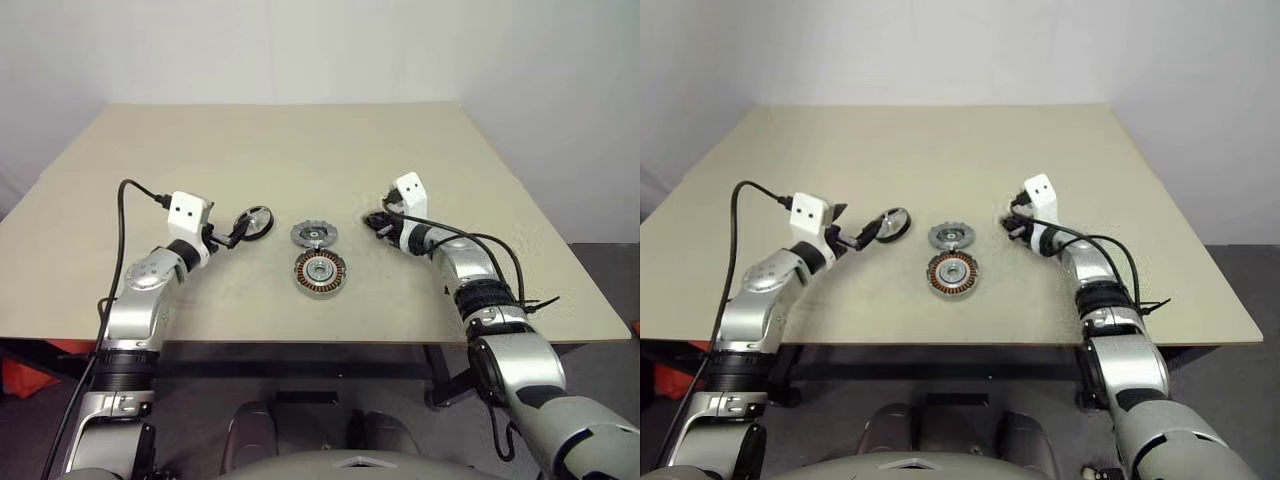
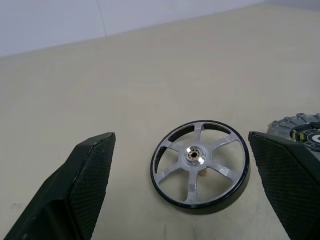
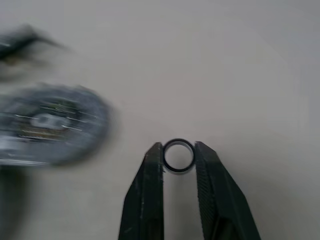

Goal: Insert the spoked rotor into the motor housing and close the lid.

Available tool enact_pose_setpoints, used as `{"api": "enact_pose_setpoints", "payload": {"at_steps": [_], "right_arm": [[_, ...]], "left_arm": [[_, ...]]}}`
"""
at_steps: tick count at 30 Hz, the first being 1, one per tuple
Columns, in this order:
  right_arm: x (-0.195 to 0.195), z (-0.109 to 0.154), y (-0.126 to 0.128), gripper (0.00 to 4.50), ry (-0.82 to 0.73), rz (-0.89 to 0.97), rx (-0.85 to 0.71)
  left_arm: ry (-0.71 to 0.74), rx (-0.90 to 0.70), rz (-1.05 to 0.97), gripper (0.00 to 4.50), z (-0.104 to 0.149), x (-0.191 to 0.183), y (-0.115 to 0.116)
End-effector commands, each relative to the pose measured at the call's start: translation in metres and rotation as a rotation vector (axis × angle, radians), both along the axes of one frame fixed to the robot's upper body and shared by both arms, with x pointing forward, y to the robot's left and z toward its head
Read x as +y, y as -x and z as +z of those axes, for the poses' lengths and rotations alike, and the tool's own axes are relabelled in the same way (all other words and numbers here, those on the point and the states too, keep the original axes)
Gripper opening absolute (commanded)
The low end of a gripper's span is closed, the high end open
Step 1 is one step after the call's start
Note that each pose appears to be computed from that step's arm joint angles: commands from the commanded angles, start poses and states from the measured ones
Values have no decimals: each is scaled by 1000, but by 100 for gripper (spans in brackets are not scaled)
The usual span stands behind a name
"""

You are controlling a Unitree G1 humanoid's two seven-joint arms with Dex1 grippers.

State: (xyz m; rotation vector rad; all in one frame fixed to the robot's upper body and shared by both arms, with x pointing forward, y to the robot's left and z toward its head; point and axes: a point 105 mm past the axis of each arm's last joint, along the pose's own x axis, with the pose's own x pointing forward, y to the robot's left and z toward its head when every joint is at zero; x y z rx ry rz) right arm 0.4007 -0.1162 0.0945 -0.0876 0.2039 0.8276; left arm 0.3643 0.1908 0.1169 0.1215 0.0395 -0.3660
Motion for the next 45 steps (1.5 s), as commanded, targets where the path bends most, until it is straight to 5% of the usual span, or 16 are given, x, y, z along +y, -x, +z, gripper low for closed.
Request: {"api": "enact_pose_setpoints", "payload": {"at_steps": [1, 10, 26, 45], "right_arm": [[18, 16, 22, 60, -1, 166, -20], [28, -7, 35, 60, 87, 206, 36], [47, 19, 53, 60, 13, 317, 44], [68, 5, 79, 60, 11, 404, 132]], "left_arm": [[-6, -59, 0, 450, 16, 2, -2], [-8, -44, -2, 450, 11, 2, -2], [-15, -29, 3, 450, 7, 6, -1], [-31, -21, 19, 450, 5, 12, 7]]}}
